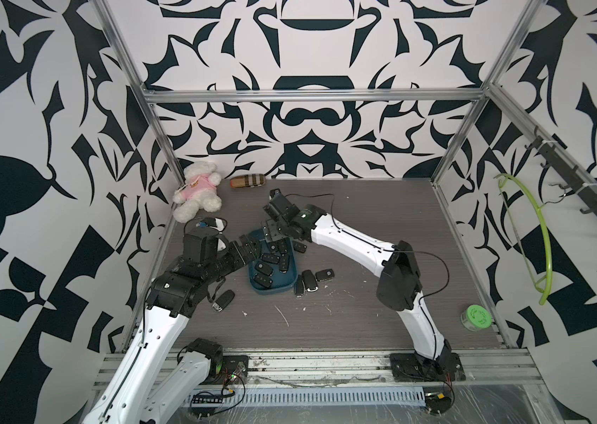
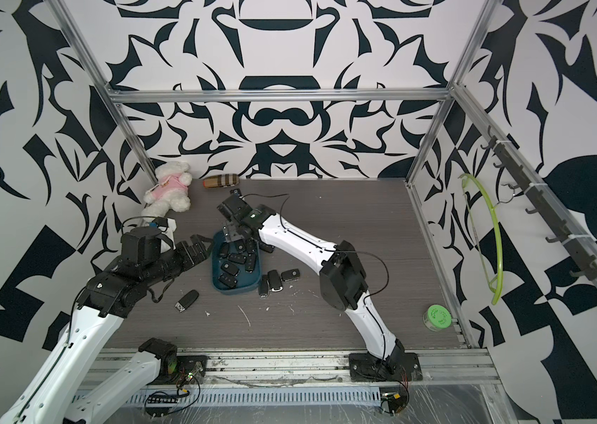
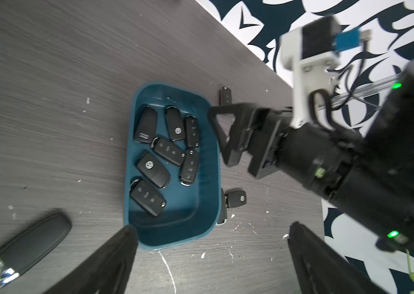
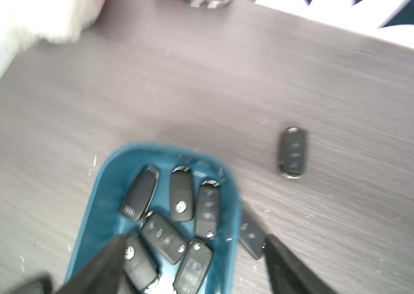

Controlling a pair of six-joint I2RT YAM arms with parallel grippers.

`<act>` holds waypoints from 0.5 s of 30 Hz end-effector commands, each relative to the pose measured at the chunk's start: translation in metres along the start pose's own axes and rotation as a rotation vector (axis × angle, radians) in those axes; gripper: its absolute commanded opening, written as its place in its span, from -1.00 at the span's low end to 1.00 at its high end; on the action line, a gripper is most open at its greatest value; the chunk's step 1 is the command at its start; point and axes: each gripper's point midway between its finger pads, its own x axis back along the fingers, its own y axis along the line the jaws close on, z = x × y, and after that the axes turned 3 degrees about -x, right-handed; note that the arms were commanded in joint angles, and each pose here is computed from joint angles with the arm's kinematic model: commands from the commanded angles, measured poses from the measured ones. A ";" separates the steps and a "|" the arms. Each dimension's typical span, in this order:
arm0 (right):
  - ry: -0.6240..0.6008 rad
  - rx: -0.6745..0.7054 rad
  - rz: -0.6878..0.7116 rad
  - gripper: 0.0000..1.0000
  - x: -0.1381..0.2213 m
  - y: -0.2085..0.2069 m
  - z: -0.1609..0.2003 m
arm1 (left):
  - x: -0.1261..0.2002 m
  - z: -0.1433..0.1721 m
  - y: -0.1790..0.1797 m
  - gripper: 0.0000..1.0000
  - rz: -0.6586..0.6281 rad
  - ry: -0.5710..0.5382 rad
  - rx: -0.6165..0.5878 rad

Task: Place the car key into the storage box
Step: Place the car key in the storage box, then pick up the car key from the center of the board.

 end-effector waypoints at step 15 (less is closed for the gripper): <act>0.073 -0.159 0.166 0.59 -0.074 -0.096 0.006 | -0.044 -0.020 -0.031 0.98 0.097 0.063 0.006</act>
